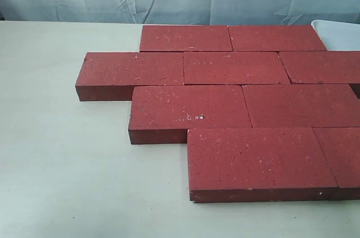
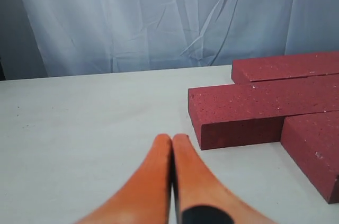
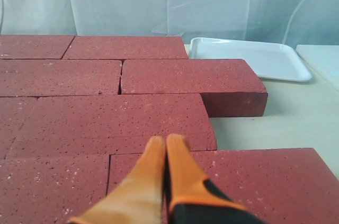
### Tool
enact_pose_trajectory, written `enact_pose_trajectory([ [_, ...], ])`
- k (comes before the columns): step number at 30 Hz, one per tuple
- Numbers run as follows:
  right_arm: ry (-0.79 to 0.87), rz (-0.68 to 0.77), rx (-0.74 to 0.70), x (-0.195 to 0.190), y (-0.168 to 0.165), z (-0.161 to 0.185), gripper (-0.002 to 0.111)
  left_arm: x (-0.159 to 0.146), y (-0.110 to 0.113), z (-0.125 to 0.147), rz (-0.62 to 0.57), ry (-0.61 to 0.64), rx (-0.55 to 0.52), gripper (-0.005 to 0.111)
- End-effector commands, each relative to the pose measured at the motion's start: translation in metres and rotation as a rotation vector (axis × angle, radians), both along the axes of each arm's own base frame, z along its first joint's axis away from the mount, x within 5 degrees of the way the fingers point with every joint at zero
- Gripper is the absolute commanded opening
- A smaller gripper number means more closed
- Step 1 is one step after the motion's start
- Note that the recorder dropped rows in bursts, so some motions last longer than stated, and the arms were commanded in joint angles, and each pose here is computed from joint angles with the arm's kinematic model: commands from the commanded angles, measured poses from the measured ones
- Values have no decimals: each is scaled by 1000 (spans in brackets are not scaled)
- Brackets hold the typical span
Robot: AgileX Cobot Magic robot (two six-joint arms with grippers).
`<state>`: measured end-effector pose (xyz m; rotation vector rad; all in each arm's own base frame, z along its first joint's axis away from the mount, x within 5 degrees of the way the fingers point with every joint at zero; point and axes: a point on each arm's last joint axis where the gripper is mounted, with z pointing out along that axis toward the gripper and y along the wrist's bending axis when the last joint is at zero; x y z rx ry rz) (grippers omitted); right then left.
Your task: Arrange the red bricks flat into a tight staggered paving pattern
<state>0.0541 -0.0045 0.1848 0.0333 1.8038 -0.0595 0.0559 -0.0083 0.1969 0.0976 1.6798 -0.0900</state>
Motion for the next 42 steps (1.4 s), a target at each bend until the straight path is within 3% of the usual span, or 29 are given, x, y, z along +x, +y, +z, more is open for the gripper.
enact_pose_trajectory([
  [1, -10, -3, -2, 0, 0, 0, -1, -1, 0, -3, -6, 16, 21, 0],
  [25, -10, -3, 4, 0, 0, 0, -1, -1, 4, -5, 59, 33, 47, 0],
  [42, -10, -3, 6, 0, 0, 0, -1, -1, 7, -5, 109, 43, -48, 0],
])
